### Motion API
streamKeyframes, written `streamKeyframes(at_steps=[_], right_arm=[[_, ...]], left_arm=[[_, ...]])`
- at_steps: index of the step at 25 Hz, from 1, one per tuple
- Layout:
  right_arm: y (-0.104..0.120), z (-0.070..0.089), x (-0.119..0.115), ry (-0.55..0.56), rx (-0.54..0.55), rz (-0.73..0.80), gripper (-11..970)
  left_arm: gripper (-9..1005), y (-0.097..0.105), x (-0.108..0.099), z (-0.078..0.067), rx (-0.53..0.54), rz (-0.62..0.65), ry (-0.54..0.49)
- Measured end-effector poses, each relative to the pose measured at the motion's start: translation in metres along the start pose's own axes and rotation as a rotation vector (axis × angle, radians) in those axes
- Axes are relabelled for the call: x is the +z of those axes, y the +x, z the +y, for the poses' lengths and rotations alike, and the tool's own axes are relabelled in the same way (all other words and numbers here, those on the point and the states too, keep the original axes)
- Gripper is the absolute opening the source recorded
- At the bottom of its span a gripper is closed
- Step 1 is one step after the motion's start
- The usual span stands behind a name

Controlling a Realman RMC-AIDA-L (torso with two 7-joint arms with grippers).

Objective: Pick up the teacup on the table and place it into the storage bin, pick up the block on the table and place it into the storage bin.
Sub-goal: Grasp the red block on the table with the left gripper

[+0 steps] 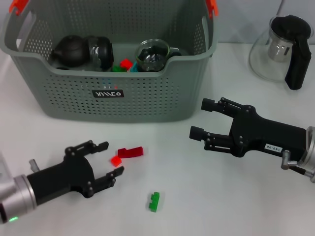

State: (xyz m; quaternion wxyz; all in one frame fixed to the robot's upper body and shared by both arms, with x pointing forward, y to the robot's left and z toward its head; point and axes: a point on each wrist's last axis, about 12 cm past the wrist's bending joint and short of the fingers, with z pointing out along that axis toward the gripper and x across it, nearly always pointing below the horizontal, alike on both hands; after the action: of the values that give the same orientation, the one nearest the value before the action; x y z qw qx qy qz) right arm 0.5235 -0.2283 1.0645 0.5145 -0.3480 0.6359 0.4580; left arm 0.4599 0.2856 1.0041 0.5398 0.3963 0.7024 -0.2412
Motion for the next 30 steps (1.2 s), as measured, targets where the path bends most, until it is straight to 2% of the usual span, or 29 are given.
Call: streamKeyframes(at_steps=[5,13,30], right_arm=[[0.0,0.0,0.0,0.0,-0.001,0.0,910],[0.0,0.0,-0.001,0.003,0.001,-0.001,909],[0.001,0.001,-0.002,0.0,0.004,-0.004,909]], left_arm=[[701,0.008,0.01,-0.007,0.04,0.031,-0.011],[568,0.01,0.022,-0.005,0.022,0.056,-0.03],[508,0.013,0.023,-0.001,-0.047,0.087,-0.052]])
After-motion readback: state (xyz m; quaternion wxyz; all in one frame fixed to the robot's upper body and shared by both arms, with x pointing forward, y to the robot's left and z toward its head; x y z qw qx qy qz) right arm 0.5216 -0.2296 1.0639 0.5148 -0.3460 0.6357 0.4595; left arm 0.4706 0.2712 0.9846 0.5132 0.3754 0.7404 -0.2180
